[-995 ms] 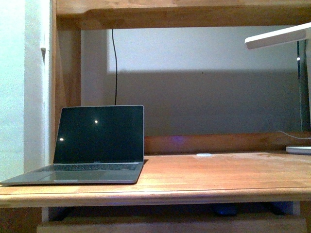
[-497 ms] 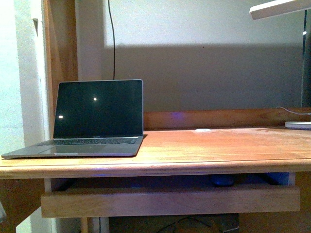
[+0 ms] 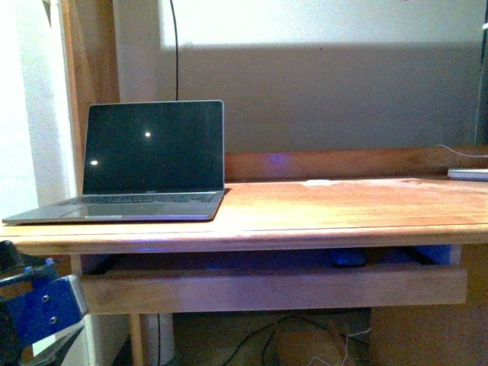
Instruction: Place mouse
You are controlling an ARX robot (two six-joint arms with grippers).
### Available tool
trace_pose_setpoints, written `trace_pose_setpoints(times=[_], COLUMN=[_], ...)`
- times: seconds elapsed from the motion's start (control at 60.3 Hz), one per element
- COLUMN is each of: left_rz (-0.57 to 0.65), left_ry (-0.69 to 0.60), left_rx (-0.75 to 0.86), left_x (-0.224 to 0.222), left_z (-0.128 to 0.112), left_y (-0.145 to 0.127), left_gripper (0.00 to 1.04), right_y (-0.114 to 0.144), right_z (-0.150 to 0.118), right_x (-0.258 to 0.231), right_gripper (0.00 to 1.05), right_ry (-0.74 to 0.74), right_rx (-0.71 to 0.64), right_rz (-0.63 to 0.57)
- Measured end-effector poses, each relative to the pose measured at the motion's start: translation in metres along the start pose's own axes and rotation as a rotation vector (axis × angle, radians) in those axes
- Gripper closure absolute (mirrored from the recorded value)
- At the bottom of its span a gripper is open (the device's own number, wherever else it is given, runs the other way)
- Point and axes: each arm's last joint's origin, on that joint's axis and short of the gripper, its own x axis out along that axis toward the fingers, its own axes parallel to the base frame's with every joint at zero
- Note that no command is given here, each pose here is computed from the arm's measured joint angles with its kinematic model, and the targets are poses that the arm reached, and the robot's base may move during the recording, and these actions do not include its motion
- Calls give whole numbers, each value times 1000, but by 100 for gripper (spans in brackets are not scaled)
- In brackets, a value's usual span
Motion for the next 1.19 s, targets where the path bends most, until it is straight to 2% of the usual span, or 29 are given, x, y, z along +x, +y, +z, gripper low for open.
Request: trace_pose_setpoints(times=[0.249,0.464,0.68,1.011,1.111,1.194], left_rz=[-69,-83,-145,-407,-514,-581], left_ry=[-44,-53,-4,112,128,91], left_rx=[-5,-3,-34,-221,-303,-386], left_x=[24,39,46,33,20,6], left_z=[7,8,5,25,39,56], left_y=[-10,-8,-9,12,16,12], left_gripper=[8,8,8,8,8,8], right_y=[0,0,0,0,0,0], right_z=[0,0,0,0,0,0], right_x=[0,0,0,0,0,0], right_gripper=[7,7,7,7,7,7], right_ry=[0,0,0,0,0,0], right_rx=[0,0,0,0,0,0], right_rz=[0,0,0,0,0,0])
